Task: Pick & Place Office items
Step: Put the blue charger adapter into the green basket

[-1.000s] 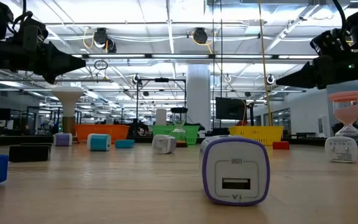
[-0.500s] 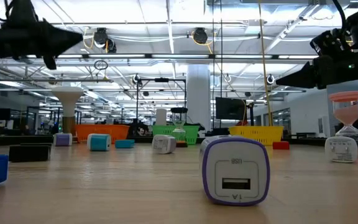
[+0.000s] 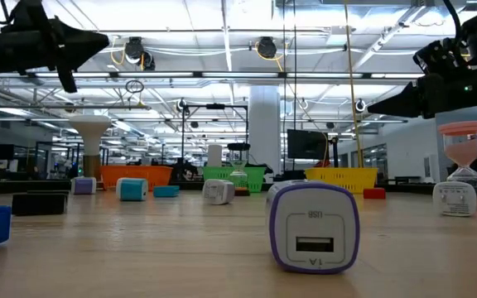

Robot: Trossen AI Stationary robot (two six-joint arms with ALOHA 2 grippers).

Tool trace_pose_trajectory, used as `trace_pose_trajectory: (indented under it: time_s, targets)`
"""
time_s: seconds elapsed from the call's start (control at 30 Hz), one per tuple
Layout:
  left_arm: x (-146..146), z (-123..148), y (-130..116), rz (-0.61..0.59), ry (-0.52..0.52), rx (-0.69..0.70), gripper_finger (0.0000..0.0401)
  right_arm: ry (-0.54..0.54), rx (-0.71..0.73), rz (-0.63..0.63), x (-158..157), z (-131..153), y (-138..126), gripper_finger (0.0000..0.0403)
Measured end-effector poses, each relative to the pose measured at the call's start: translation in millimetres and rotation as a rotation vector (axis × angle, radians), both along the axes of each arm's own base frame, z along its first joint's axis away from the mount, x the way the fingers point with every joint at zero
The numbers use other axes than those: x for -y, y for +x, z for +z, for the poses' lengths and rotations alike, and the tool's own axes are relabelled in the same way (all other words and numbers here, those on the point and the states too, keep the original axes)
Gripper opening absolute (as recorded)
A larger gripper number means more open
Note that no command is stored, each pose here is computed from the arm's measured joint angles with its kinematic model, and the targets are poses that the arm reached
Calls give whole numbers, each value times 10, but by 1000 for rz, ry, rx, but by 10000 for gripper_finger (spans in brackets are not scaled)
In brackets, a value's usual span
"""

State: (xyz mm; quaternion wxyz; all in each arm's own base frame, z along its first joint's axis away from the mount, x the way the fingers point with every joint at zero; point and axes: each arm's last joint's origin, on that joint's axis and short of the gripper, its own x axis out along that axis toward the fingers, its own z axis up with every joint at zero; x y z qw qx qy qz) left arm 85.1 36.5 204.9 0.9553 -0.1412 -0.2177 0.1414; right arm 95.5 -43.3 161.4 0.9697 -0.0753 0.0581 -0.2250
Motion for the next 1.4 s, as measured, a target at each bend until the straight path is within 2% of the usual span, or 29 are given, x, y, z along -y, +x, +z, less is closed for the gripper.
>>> trace_pose_trajectory:
  time_s: [0.13,0.3,0.47,0.73,1.0,1.13,1.4]
  targets:
    - [-36,-68,77,52,-35,-90,37,0,0,0,0,1,0,0]
    - [-61,-26,167,80,-43,-174,37,0,0,-1,0,1,0,0]
    - [-74,94,240,92,-4,-221,37,0,0,0,0,1,0,0]
    - [-99,295,346,129,-67,-362,37,0,0,0,0,1,0,0]
    - [-70,564,469,101,-99,-437,37,0,0,0,0,0,0,0]
    - [-66,576,533,136,-133,-495,37,0,0,0,0,1,0,0]
    - [-26,481,654,111,-219,-560,37,0,0,0,0,0,0,0]
